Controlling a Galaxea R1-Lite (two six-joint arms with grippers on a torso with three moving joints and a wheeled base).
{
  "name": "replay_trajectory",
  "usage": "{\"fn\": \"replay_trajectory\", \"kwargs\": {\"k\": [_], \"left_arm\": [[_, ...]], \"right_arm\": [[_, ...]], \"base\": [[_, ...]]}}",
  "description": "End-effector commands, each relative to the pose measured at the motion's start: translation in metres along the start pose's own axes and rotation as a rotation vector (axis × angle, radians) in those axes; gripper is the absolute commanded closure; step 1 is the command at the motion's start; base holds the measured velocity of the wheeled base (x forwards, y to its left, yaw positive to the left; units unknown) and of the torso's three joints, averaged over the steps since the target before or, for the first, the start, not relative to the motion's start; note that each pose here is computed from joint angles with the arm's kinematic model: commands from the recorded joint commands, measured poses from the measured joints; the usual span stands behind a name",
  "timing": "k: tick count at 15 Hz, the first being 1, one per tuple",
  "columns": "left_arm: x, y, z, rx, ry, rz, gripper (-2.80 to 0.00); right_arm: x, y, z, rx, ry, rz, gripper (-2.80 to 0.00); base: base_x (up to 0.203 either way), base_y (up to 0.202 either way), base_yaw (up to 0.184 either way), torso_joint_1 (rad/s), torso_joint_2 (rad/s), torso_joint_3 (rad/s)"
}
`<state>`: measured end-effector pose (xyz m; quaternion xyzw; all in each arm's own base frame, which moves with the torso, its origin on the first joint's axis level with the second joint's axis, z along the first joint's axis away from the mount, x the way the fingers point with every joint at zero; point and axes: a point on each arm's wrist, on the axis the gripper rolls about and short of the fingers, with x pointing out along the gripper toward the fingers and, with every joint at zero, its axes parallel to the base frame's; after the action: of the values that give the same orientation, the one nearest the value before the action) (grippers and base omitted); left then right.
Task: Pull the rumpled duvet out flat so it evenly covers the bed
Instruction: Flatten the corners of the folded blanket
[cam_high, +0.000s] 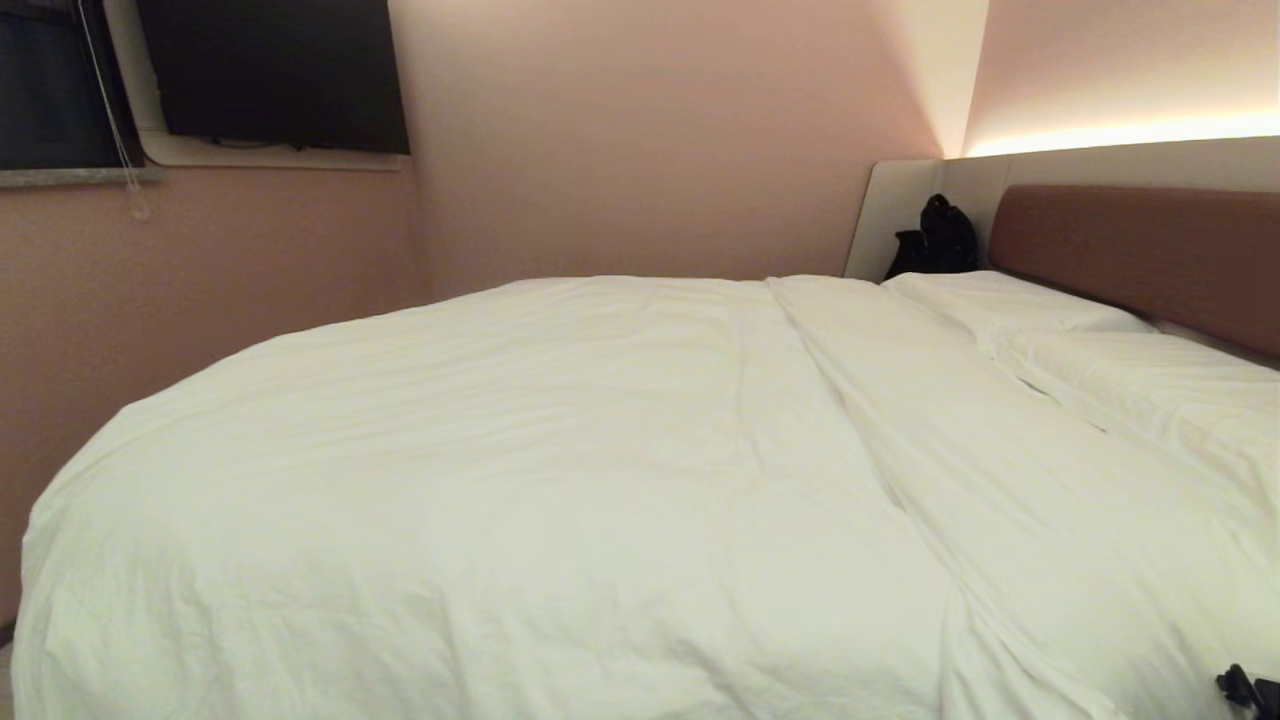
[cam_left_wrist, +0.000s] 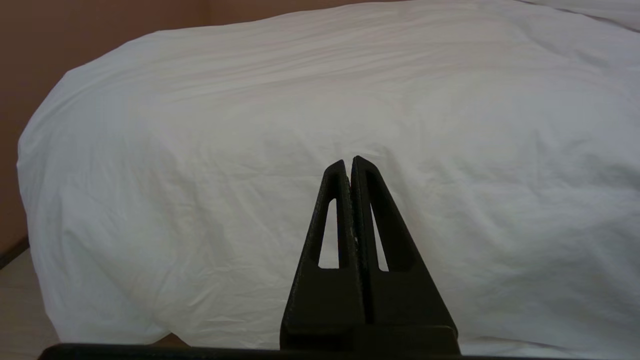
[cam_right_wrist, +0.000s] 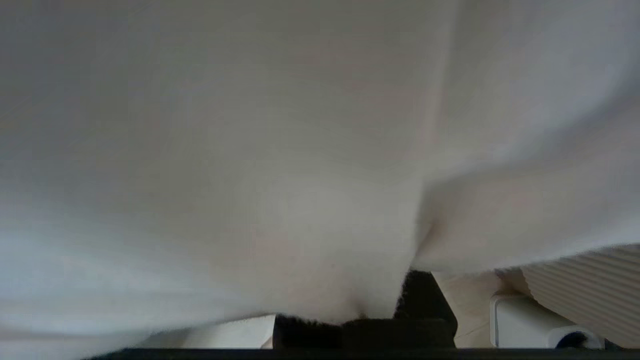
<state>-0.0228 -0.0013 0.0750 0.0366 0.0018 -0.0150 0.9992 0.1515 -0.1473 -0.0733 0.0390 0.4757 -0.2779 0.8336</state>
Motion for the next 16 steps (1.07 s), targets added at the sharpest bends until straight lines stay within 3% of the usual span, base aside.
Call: {"fn": "replay_trajectory", "kwargs": {"k": [1, 2, 3, 6, 10, 14, 16], "left_arm": [[0.000, 0.000, 0.000, 0.000, 0.001, 0.001, 0.00], [0.000, 0.000, 0.000, 0.000, 0.001, 0.001, 0.00], [0.000, 0.000, 0.000, 0.000, 0.001, 0.001, 0.00], [0.000, 0.000, 0.000, 0.000, 0.001, 0.001, 0.00], [0.000, 0.000, 0.000, 0.000, 0.001, 0.001, 0.00], [0.000, 0.000, 0.000, 0.000, 0.001, 0.001, 0.00], [0.000, 0.000, 0.000, 0.000, 0.001, 0.001, 0.00]], "right_arm": [[-0.009, 0.004, 0.008, -0.024, -0.064, 0.071, 0.00], [-0.012, 0.006, 0.010, -0.038, -0.083, 0.103, 0.00], [-0.016, 0.009, 0.013, -0.053, -0.109, 0.138, -2.80], [-0.026, 0.012, 0.021, -0.073, -0.165, 0.170, -2.80], [-0.041, 0.029, 0.038, -0.153, -0.291, 0.310, -2.80], [-0.067, 0.044, 0.061, -0.188, -0.469, 0.528, -2.80], [-0.080, 0.061, 0.068, -0.180, -0.499, 0.623, -2.80]], "base": [[0.000, 0.000, 0.000, 0.000, 0.00, 0.000], [0.000, 0.000, 0.000, 0.000, 0.00, 0.000], [0.000, 0.000, 0.000, 0.000, 0.00, 0.000], [0.000, 0.000, 0.000, 0.000, 0.00, 0.000], [0.000, 0.000, 0.000, 0.000, 0.00, 0.000], [0.000, 0.000, 0.000, 0.000, 0.00, 0.000], [0.000, 0.000, 0.000, 0.000, 0.00, 0.000]]}}
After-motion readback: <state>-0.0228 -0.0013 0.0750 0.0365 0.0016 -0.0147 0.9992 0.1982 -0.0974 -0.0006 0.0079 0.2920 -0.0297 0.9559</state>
